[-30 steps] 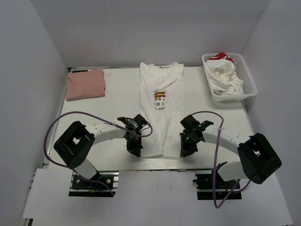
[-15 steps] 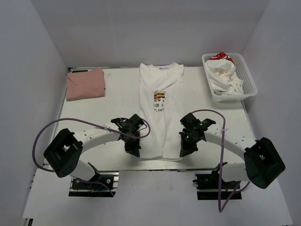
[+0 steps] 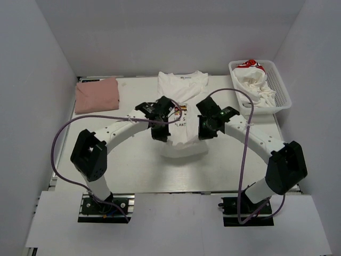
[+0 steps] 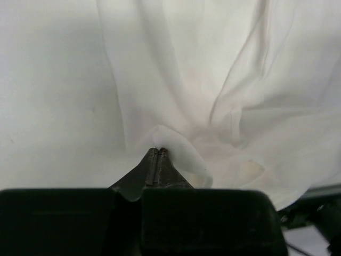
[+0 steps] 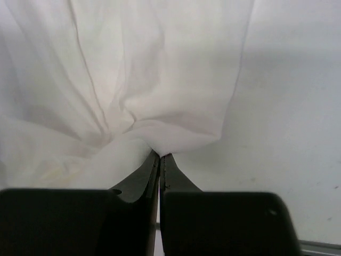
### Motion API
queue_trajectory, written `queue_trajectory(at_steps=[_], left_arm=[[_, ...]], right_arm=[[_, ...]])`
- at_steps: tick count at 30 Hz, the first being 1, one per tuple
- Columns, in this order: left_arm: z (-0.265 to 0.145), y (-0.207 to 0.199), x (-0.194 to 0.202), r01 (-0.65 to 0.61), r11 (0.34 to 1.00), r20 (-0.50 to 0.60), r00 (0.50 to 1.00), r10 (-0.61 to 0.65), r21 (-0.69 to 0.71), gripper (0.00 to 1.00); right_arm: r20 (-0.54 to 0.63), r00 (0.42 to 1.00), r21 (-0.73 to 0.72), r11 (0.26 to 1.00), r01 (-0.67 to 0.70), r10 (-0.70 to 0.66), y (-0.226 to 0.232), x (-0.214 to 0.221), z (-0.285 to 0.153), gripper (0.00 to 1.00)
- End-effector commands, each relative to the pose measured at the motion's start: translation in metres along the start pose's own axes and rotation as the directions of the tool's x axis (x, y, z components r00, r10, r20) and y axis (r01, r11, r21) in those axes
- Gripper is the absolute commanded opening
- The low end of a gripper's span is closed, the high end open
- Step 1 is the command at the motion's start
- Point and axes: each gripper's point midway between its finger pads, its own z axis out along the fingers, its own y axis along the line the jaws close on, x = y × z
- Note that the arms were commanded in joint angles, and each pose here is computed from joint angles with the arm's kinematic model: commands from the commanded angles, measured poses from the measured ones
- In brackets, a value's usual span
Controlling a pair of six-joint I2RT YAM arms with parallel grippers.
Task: Fold and stack the t-shirts
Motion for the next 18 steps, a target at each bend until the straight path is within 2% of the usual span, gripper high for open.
queue_trajectory(at_steps=[1,2,3,5,6,9,13,18], left_arm=[[-0.012,0.014,-0.054,0.051,0.996,0.138,0.990,-0.041,-0.068,0.00],[-0.017,0.012,-0.072,0.069,0.996,0.187,0.981,-0.056,-0.062,0.00],[-0.017,0.015,-0.083,0.090,0.994,0.204,0.976,-0.077,-0.058,0.00],[-0.015,0.011,-0.105,0.085,0.995,0.237,0.969,-0.073,-0.042,0.00],[-0.015,0.011,-0.112,0.075,0.996,0.244,0.968,-0.062,-0.044,0.00],[-0.007,0.013,-0.139,0.099,0.994,0.272,0.959,-0.080,-0.056,0.00],[-0.003,0.013,-0.172,0.081,0.996,0.308,0.949,-0.064,-0.044,0.00],[0.008,0.020,-0.191,0.089,0.995,0.310,0.948,-0.070,-0.048,0.00]], right_arm=[[0.077,0.997,0.123,0.992,0.014,-0.024,-0.017,-0.039,0.004,0.00],[0.081,0.996,0.129,0.992,0.012,-0.022,-0.019,-0.044,0.004,0.00],[0.118,0.993,0.113,0.994,0.006,-0.019,-0.014,-0.061,0.002,0.00],[0.117,0.993,0.114,0.993,0.000,-0.013,-0.014,-0.070,0.011,0.00],[0.168,0.986,0.099,0.995,-0.012,-0.004,-0.009,-0.089,0.006,0.00],[0.198,0.980,0.110,0.993,-0.038,0.016,-0.012,-0.110,0.013,0.00],[0.239,0.970,0.053,0.998,-0.044,0.030,-0.001,-0.144,0.028,0.00],[0.222,0.975,0.077,0.996,-0.041,0.023,-0.006,-0.161,0.048,0.00]])
